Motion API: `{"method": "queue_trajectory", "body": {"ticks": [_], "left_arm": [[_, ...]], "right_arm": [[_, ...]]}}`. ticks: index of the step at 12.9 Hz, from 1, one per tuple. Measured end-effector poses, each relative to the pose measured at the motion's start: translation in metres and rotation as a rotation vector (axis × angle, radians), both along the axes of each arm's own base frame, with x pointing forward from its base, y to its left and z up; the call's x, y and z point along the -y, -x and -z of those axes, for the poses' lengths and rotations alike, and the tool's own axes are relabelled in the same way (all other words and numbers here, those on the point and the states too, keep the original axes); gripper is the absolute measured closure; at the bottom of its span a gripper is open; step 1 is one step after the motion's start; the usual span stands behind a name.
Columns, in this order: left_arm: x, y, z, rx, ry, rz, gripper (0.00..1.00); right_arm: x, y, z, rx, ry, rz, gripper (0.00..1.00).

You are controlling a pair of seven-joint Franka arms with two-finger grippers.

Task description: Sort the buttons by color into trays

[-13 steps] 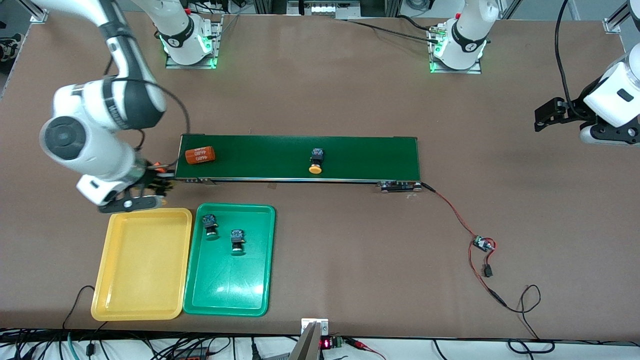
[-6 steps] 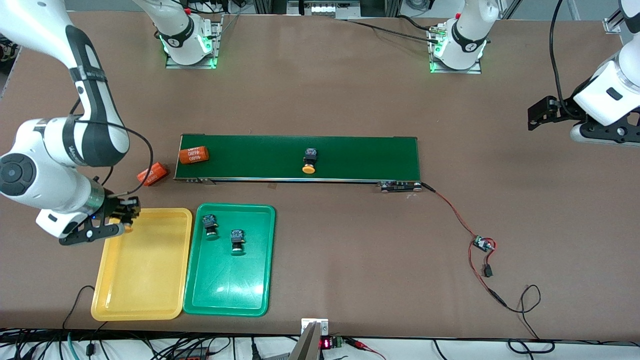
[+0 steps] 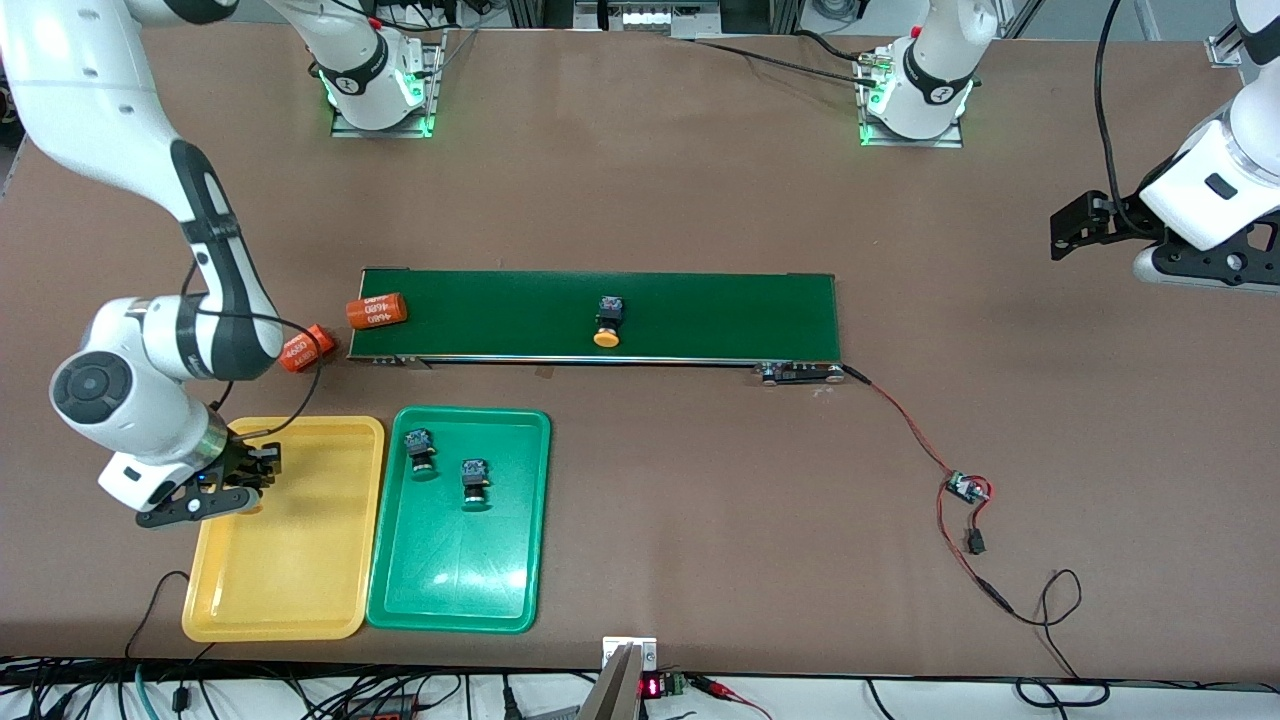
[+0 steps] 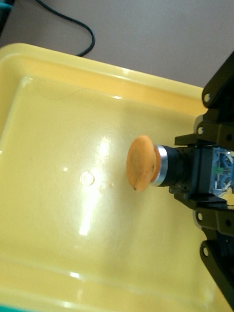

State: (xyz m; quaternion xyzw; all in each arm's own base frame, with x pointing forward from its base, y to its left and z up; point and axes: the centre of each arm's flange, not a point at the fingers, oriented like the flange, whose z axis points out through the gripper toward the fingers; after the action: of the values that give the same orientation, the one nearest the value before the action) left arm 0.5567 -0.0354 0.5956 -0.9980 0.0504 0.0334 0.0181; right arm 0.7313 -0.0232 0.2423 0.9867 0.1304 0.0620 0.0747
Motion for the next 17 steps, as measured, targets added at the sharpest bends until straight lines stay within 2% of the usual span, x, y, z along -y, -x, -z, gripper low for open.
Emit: {"method": "queue_trajectory", "body": {"ticks": [5, 6, 10, 11, 14, 17], "left_arm": [[0.011, 0.003, 0.001, -0.014, -0.001, 0.013, 0.00], [0.013, 0.003, 0.001, -0.017, -0.002, 0.009, 0.00], [0.013, 0.004, 0.002, -0.024, -0.003, 0.001, 0.00], [0.013, 0.004, 0.002, -0.025, -0.003, 0.001, 0.00], [0.013, 0.004, 0.001, -0.024, -0.003, 0.001, 0.00], [0.013, 0.004, 0.001, -0.025, -0.003, -0.001, 0.00]], "right_arm": [[0.005, 0.001, 0.032, -0.015, -0.002, 0.003, 0.59], [0.004, 0.002, 0.037, -0.016, -0.004, 0.003, 0.52], [0.010, 0.002, 0.041, -0.014, -0.005, 0.011, 0.08], [0.010, 0.001, 0.039, -0.009, -0.006, 0.010, 0.00], [0.001, 0.003, 0.021, -0.005, -0.035, 0.034, 0.00], [-0.029, 0.020, -0.019, -0.073, -0.100, 0.131, 0.00]]}}
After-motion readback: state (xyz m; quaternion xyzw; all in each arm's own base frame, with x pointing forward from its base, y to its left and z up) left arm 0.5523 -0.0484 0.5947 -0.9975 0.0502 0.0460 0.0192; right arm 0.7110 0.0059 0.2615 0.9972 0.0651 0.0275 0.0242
